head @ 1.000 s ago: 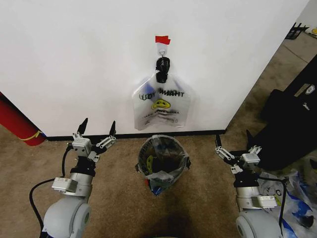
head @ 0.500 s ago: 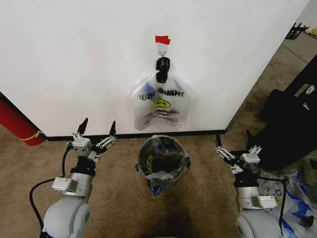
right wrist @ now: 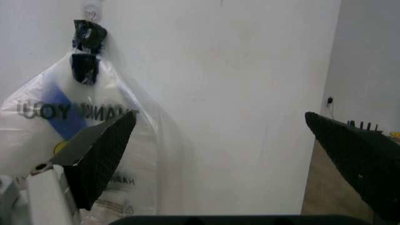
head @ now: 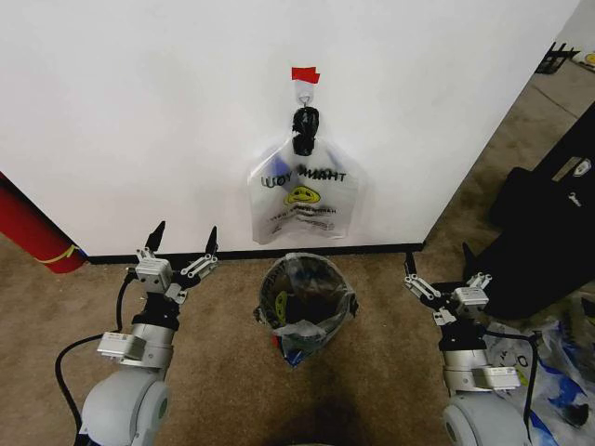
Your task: Pick up the garbage bag from the wall and place it over the trash bin.
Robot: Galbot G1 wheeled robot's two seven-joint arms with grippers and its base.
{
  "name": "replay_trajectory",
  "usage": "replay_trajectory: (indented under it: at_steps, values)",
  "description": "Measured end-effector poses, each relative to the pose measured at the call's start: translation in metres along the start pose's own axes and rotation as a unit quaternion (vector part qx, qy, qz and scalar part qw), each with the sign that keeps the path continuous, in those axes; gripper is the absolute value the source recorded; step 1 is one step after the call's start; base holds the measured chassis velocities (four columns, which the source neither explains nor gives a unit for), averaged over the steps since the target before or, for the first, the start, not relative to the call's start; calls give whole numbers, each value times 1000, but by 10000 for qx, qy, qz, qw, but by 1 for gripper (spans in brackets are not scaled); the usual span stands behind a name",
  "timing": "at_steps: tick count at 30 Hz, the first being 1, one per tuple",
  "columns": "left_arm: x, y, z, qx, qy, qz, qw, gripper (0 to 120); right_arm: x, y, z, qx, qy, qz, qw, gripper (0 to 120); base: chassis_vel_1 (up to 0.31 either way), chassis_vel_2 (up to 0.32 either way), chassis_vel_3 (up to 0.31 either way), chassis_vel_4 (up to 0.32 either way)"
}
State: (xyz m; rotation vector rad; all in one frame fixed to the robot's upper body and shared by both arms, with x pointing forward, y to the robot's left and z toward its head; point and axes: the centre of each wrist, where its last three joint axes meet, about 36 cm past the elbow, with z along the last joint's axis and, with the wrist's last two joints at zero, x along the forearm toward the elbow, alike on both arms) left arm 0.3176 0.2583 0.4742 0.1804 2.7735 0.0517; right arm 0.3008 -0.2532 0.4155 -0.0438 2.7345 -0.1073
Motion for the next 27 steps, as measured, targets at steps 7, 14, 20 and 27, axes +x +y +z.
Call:
replay_trajectory:
  at_steps: [7,14,20,27]
  values:
    - [0,0,0,0,1,0,10000,100,0,0,0,0,0,0,10000,100,0,0,0,0]
    - [0,0,0,0,1,-1,10000,100,0,0,0,0,0,0,10000,100,0,0,0,0]
    - [0,0,0,0,0,-1,10000,100,0,0,0,0,0,1,10000,100,0,0,0,0]
    - [0,0,0,0,1,-1,10000,100,0,0,0,0,0,1,10000,100,0,0,0,0]
